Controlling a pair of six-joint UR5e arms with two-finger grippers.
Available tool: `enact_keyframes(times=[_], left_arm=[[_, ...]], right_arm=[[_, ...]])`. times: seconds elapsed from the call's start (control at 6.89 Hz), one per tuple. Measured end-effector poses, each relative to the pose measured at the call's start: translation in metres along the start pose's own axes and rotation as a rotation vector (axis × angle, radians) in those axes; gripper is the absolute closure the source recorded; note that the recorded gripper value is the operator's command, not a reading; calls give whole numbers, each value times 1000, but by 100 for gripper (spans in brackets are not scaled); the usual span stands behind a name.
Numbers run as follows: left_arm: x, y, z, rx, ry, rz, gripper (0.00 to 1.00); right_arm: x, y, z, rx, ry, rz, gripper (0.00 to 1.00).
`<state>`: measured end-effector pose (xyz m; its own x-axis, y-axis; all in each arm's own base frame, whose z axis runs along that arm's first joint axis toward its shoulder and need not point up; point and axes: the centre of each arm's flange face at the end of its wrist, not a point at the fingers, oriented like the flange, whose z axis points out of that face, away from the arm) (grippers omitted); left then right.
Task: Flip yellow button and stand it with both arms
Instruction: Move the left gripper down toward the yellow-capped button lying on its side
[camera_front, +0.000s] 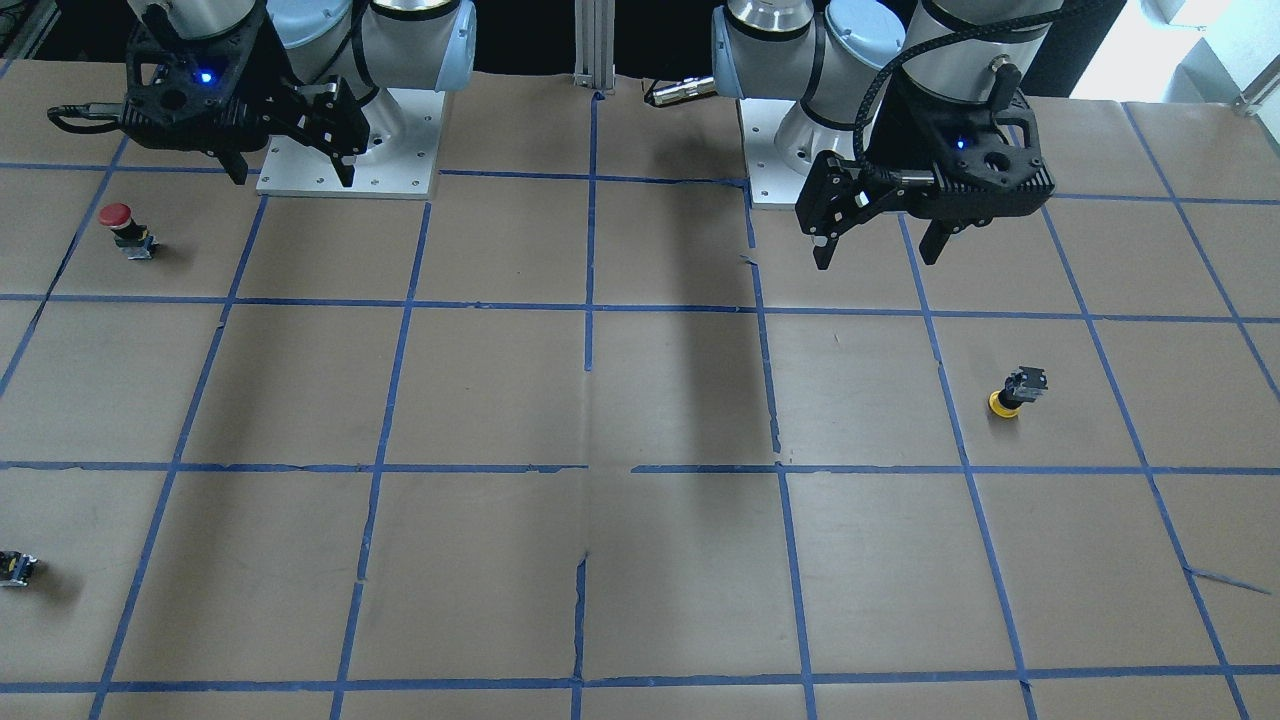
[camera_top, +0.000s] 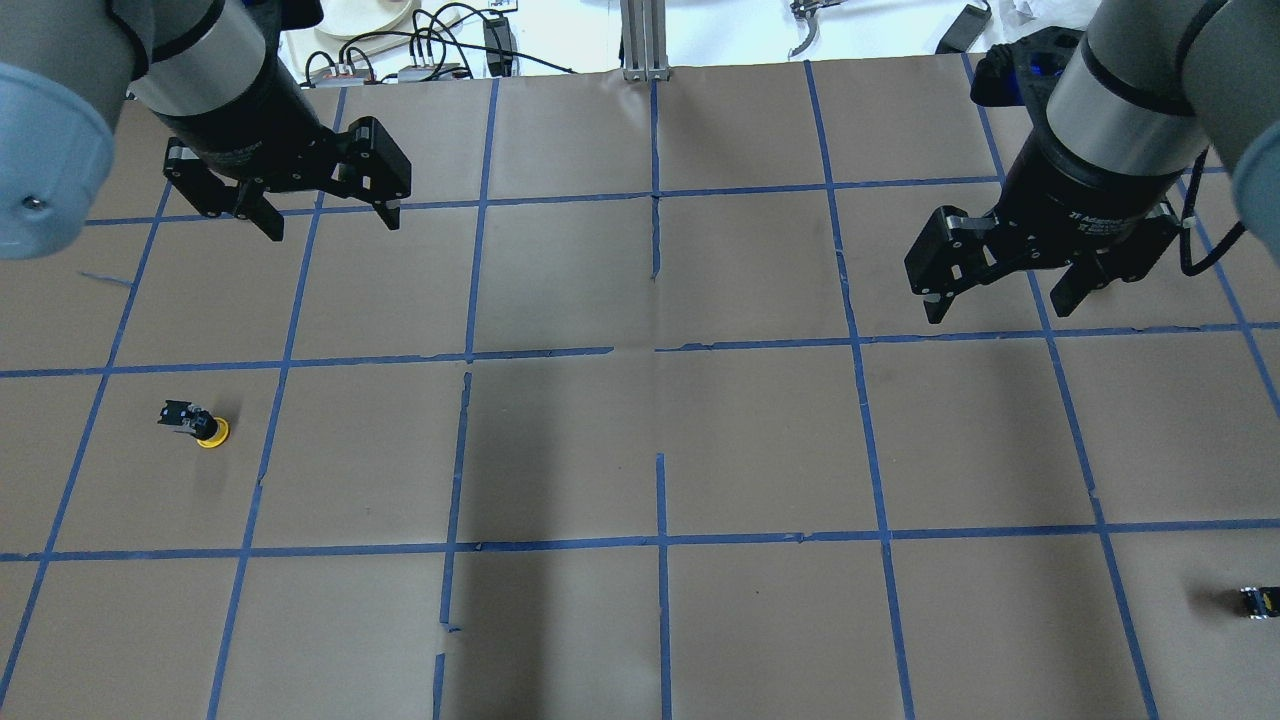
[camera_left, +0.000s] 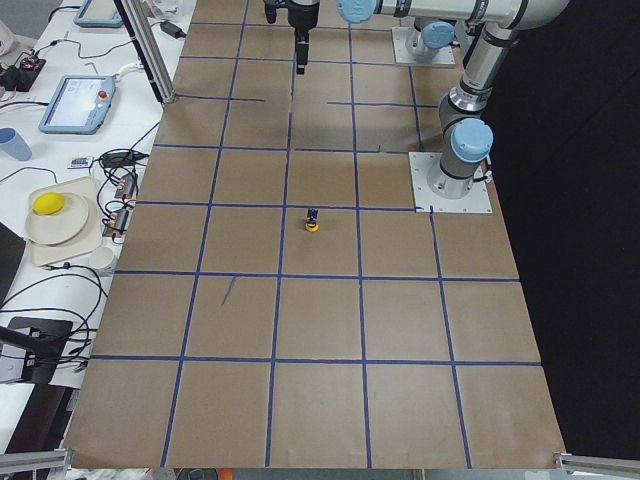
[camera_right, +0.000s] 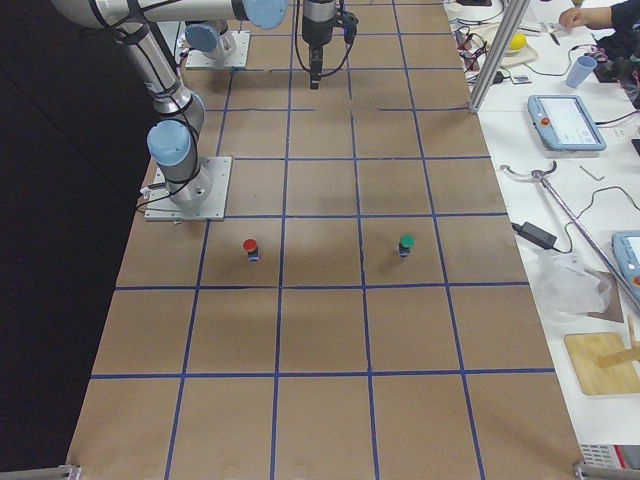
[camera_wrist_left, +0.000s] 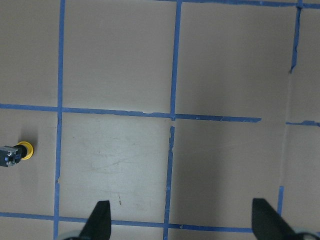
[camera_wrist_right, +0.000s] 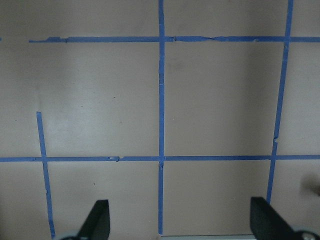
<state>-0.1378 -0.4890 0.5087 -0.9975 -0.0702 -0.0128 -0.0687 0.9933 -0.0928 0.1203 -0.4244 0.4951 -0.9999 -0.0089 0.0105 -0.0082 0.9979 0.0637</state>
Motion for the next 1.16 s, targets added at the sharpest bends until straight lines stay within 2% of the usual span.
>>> enact_keyframes(times=[0.58,0.73,0.87,1.16], left_arm=[[-4,5,-3,-1,-13,-4,0],[-15,4,5,-19,-25,-26,0],[-40,2,27,-59,-40,-75,0],[-119,-8,98,-113,-50,-163,0]], right_arm=[[-1,1,0,-2,-2,3,0],[-2,2,0,-2,-2,2,0],[-2,2,0,-2,-1,2,0],[-2,2,0,1,-2,2,0]])
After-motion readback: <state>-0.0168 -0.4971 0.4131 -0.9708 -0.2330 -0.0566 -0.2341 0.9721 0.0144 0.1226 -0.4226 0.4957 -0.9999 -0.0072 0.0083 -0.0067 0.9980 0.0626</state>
